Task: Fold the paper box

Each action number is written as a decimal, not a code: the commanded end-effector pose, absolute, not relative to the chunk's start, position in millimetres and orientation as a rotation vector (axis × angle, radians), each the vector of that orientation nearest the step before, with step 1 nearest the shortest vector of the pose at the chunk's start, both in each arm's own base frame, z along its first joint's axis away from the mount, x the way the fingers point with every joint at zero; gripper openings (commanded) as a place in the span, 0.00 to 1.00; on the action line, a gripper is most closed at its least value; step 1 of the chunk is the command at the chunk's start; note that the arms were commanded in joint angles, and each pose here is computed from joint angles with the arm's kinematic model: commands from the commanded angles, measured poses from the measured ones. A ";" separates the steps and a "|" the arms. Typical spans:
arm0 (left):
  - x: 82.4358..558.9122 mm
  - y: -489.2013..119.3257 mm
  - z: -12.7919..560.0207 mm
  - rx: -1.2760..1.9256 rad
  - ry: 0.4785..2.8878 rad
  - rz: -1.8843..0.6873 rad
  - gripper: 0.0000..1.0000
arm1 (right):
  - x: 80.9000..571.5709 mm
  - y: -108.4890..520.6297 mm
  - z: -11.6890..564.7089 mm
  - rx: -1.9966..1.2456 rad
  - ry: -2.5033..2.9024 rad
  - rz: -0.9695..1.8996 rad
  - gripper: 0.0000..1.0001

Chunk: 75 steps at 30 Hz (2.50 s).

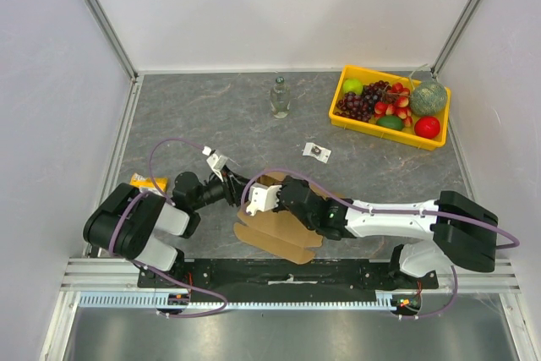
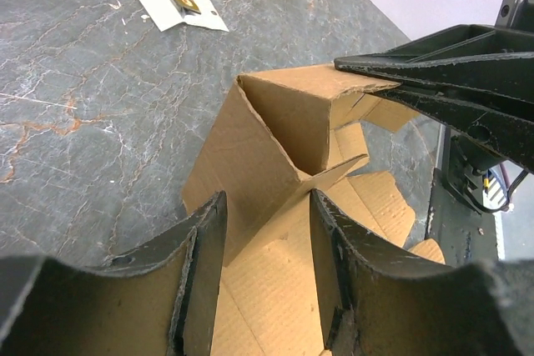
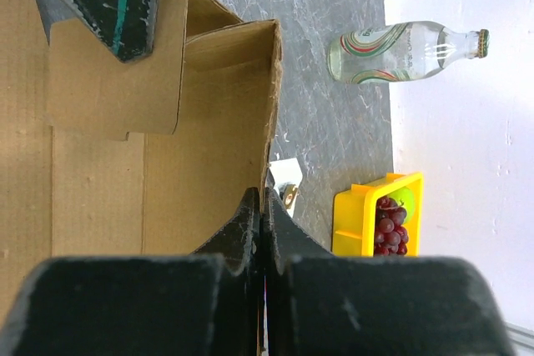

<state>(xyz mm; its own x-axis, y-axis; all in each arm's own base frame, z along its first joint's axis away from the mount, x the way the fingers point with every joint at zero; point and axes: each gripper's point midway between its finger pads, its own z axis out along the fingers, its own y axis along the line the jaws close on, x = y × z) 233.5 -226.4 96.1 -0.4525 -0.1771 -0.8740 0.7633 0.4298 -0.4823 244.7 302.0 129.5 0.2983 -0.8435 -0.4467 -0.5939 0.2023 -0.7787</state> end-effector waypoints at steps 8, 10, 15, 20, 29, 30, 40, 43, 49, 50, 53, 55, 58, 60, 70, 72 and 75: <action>241.9 -219.9 115.8 0.535 1.594 -1.093 0.51 | 238.3 297.5 127.7 -1.472 1.370 -0.323 0.00; 240.9 -219.3 116.4 0.533 1.595 -1.095 0.51 | 237.8 296.7 127.7 -1.470 1.371 -0.324 0.00; 236.0 -221.7 114.3 0.549 1.605 -1.123 0.52 | 237.6 295.5 131.5 -1.454 1.362 -0.327 0.00; 234.1 -223.6 109.5 0.554 1.612 -1.144 0.52 | 238.3 292.8 140.3 -1.411 1.336 -0.351 0.00; 238.6 -227.1 107.3 0.566 1.608 -1.152 0.53 | 239.1 290.0 153.3 -1.348 1.281 -0.392 0.00; 239.4 -227.1 107.3 0.565 1.609 -1.153 0.53 | 239.1 290.4 153.4 -1.343 1.278 -0.393 0.00; 237.2 -230.5 111.2 0.573 1.586 -1.174 0.54 | 241.9 290.2 146.5 -1.343 1.281 -0.427 0.00; 236.5 -230.5 111.8 0.574 1.580 -1.177 0.54 | 242.5 289.7 142.7 -1.345 1.289 -0.436 0.00; 234.8 -229.0 113.1 0.571 1.571 -1.173 0.54 | 244.3 289.0 135.5 -1.341 1.307 -0.456 0.00; 234.0 -228.8 113.1 0.570 1.571 -1.174 0.54 | 243.9 289.6 133.7 -1.344 1.308 -0.450 0.00; 232.0 -228.0 118.3 0.572 1.556 -1.176 0.54 | 243.3 291.7 129.5 -1.350 1.314 -0.434 0.00; 232.6 -226.3 122.9 0.570 1.542 -1.169 0.55 | 243.4 291.6 127.0 -1.355 1.317 -0.438 0.00; 232.1 -224.3 127.8 0.566 1.534 -1.164 0.55 | 243.9 292.5 123.2 -1.364 1.320 -0.439 0.00; 232.1 -221.9 132.1 0.564 1.521 -1.155 0.55 | 244.9 293.1 122.7 -1.361 1.322 -0.437 0.00; 263.1 -196.3 136.1 0.377 1.586 -0.994 0.56 | 248.2 291.1 119.1 -1.369 1.326 -0.447 0.00; 273.6 -191.4 129.2 0.330 1.636 -0.953 0.56 | 248.8 290.3 118.5 -1.368 1.325 -0.456 0.00; 287.2 -183.6 114.8 0.254 1.723 -0.892 0.56 | 248.7 290.1 118.6 -1.371 1.317 -0.459 0.00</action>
